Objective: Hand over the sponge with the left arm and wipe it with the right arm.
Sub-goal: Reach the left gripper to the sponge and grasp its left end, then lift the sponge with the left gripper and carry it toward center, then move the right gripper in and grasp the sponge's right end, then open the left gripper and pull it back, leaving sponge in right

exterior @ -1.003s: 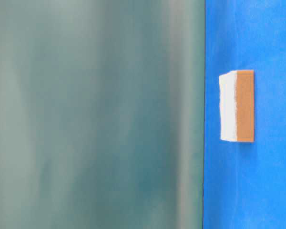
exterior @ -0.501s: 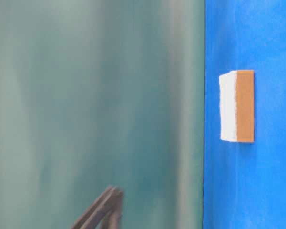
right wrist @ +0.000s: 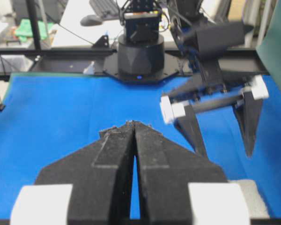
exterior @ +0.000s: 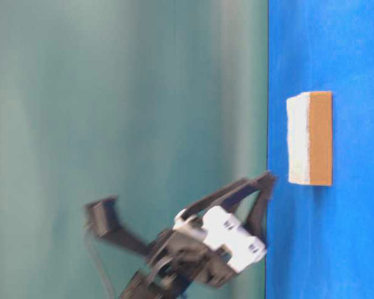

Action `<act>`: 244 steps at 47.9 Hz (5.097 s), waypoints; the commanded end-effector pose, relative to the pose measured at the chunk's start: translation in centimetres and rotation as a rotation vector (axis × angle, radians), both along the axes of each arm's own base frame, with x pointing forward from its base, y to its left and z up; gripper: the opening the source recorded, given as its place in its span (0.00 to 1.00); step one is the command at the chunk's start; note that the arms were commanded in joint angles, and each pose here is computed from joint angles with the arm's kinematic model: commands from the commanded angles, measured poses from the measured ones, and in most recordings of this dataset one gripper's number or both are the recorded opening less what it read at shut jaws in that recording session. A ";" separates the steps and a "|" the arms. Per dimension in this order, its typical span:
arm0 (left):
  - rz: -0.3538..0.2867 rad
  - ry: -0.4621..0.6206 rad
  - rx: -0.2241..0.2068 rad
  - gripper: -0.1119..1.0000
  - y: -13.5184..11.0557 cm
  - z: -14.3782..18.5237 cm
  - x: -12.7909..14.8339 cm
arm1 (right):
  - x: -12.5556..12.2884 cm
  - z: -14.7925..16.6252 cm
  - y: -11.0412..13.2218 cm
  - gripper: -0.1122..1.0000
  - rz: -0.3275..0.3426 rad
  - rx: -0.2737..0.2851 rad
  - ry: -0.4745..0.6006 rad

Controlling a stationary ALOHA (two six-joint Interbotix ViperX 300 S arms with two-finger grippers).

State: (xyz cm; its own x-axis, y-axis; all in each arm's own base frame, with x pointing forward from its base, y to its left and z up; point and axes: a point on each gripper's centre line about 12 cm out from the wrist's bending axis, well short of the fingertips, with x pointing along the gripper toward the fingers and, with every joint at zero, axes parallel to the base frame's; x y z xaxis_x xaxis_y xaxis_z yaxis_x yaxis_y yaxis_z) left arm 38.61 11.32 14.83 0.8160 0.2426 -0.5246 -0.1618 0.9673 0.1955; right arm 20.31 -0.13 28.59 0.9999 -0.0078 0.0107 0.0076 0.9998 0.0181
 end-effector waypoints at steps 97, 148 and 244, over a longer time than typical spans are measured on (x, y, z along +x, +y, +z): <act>-0.035 0.060 -0.323 0.39 -9.8 6.7 -0.1 | 5.6 0.0 -0.4 0.11 -0.015 0.016 0.129; -0.042 0.064 -0.315 0.36 -9.8 6.7 -0.1 | 18.3 -7.9 -1.4 0.77 -0.026 -0.006 0.513; -0.161 -0.239 -0.237 0.86 -11.5 11.2 -8.5 | 18.0 -14.0 -1.8 0.24 -0.041 0.019 0.704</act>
State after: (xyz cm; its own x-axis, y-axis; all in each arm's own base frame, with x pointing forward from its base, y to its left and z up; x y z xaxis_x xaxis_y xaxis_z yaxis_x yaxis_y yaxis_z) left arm 30.05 -0.08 25.23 0.9291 -0.0015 -0.3699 -0.0231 0.9978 -0.0621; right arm 37.77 -1.74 15.04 0.7624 -0.0353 -0.6462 0.0511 0.9987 0.0058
